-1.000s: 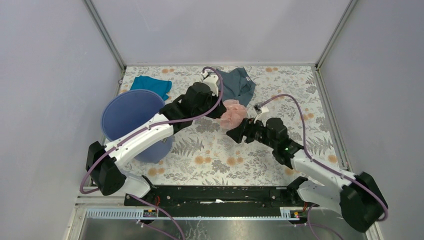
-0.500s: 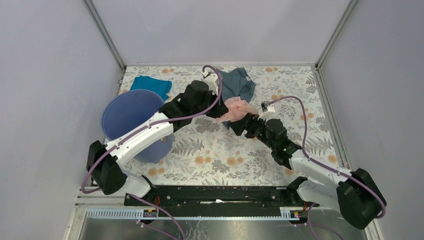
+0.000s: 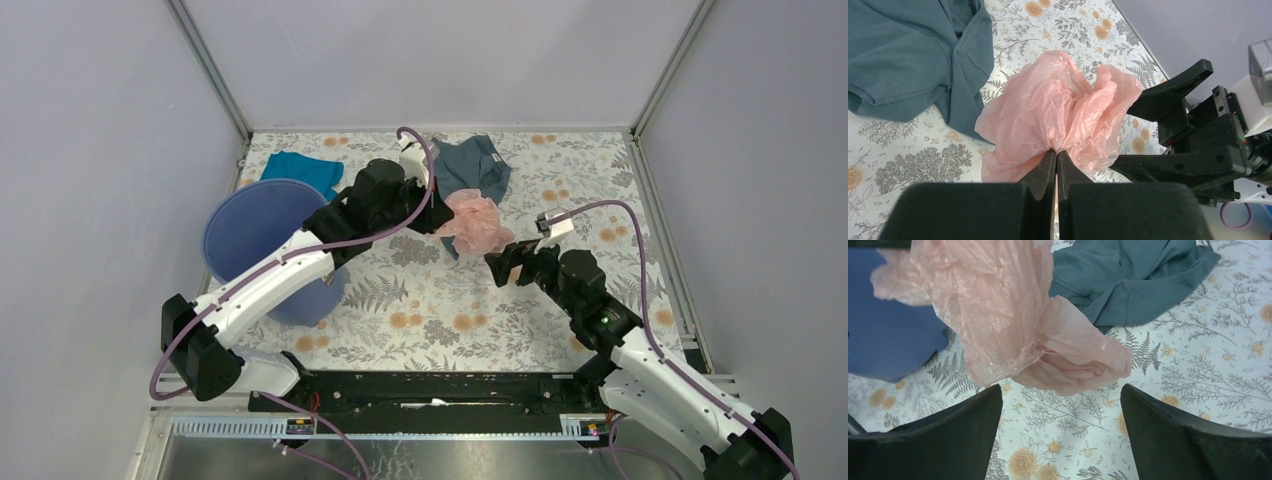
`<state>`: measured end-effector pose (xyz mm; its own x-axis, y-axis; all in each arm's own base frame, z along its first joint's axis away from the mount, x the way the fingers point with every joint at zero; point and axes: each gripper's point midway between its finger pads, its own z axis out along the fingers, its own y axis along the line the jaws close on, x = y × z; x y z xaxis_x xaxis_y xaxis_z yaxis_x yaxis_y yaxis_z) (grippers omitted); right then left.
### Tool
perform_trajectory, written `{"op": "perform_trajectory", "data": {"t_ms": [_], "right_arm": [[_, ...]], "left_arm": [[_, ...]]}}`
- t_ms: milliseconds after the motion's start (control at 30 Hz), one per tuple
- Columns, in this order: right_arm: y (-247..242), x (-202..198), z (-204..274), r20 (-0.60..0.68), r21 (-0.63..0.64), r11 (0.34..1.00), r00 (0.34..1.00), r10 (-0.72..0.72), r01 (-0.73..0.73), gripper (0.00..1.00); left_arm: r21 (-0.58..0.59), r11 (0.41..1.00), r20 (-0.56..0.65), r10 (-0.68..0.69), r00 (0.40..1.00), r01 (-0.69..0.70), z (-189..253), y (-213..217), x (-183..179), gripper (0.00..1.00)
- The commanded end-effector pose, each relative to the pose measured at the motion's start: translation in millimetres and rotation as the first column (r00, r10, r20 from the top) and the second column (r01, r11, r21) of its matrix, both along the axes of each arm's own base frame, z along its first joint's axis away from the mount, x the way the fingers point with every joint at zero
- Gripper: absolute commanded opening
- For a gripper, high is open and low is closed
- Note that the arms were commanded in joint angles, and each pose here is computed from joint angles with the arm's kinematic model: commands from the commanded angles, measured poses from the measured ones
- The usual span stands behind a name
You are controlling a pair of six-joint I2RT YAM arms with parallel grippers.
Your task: Put the trash bags into the trash bin
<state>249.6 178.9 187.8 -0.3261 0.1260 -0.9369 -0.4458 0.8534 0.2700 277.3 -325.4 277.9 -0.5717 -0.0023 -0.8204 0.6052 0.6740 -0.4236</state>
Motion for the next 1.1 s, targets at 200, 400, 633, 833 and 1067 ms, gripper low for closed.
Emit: {"op": "perform_trajectory", "data": {"t_ms": [200, 400, 633, 833, 1067], "right_arm": [[23, 9, 20, 0.213, -0.063, 0.989, 0.966, 0.144, -0.133, 0.98], [31, 23, 21, 0.208, -0.090, 0.988, 0.967, 0.145, -0.129, 0.97], [41, 10, 14, 0.172, -0.003, 0.982, 0.967, 0.188, -0.190, 0.80], [39, 14, 12, 0.156, 0.064, 0.987, 0.978, 0.137, -0.148, 0.26], [32, 7, -3, 0.014, 0.095, 0.991, 0.996, 0.093, -0.094, 0.00]], "left_arm": [[-0.071, 0.994, 0.099, -0.078, 0.992, 0.086, 34, -5, -8, 0.00], [-0.084, 0.987, 0.109, -0.129, 0.986, 0.138, 38, -10, -16, 0.00], [-0.088, 0.984, 0.093, -0.147, 0.985, 0.155, 37, -13, -18, 0.00], [-0.088, 0.983, 0.075, -0.155, 0.985, 0.161, 33, -16, -18, 0.00], [-0.060, 0.990, 0.082, -0.124, 0.989, 0.129, 34, -11, -12, 0.11]]}}
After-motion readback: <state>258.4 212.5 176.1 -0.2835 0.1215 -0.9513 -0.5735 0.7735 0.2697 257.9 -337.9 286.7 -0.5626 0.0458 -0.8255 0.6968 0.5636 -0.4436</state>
